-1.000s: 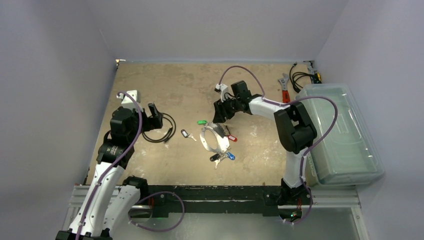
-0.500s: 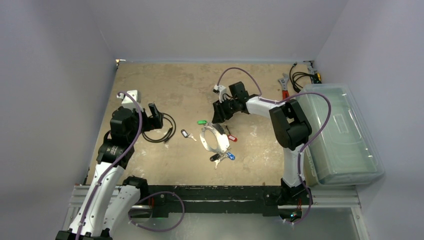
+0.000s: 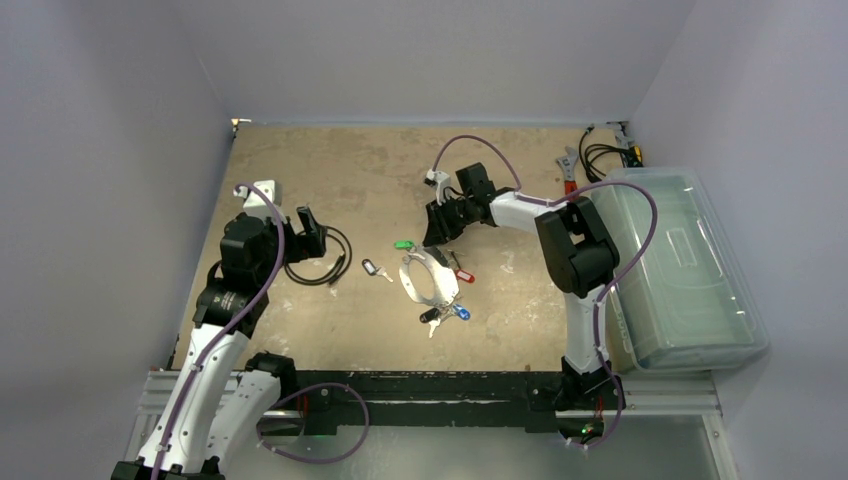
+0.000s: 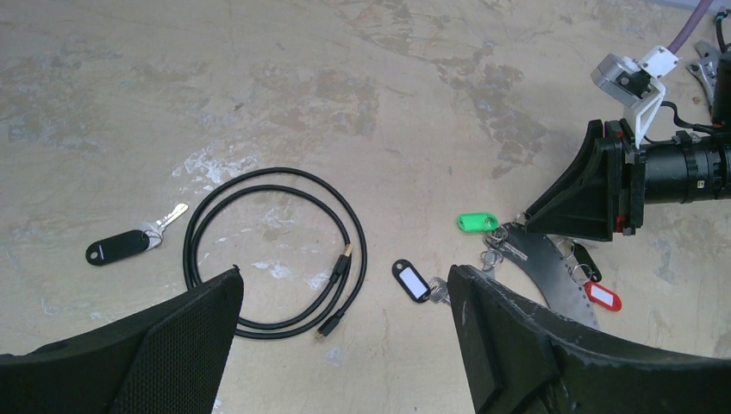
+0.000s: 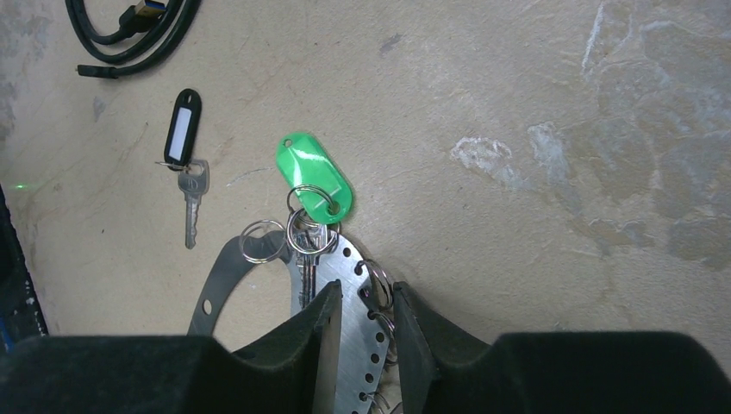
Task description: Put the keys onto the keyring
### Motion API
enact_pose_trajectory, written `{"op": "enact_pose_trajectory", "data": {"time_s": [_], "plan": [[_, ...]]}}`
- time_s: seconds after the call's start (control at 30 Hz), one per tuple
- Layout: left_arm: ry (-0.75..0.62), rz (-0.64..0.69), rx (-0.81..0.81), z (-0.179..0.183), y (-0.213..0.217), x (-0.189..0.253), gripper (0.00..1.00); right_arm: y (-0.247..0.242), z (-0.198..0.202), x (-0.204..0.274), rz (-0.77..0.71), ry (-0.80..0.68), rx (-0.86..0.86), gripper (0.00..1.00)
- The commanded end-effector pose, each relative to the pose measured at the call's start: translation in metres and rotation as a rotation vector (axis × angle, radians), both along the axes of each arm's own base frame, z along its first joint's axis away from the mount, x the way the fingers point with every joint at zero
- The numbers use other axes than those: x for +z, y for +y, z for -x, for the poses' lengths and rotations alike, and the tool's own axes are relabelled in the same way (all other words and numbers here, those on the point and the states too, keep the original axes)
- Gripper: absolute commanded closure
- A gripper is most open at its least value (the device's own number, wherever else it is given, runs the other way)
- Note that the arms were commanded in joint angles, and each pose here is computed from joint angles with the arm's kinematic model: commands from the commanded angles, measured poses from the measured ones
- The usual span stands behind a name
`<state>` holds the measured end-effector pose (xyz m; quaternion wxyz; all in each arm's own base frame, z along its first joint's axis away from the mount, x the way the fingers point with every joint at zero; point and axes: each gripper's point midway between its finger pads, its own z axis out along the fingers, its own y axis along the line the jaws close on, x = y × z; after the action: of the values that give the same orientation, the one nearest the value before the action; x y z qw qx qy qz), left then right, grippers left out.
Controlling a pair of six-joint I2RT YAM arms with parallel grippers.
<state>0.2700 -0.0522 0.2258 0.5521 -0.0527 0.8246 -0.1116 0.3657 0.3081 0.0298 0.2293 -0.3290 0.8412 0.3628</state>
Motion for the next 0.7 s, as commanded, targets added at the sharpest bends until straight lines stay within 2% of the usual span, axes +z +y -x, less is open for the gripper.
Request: {"op": "enact_pose_trajectory", "data": {"time_s": [0.0, 0.33, 0.5, 0.67], "plan": [[-0.073, 0.001, -0.009, -0.004, 0.000, 0.022, 0.12, 0.012, 0.000, 0.018, -0.051, -0.008, 0.036, 0.70], [-0.074, 0.000, -0.010, -0.004, 0.000, 0.023, 0.12, 0.013, 0.000, 0.016, -0.047, 0.002, 0.041, 0.79], [-0.075, 0.000, -0.011, -0.004, 0.000, 0.023, 0.12, 0.014, 0.002, 0.012, -0.038, 0.007, 0.053, 0.78], [-0.074, 0.000, -0.011, -0.004, 0.000, 0.023, 0.12, 0.013, 0.003, 0.005, -0.017, 0.013, 0.059, 0.72]]}}
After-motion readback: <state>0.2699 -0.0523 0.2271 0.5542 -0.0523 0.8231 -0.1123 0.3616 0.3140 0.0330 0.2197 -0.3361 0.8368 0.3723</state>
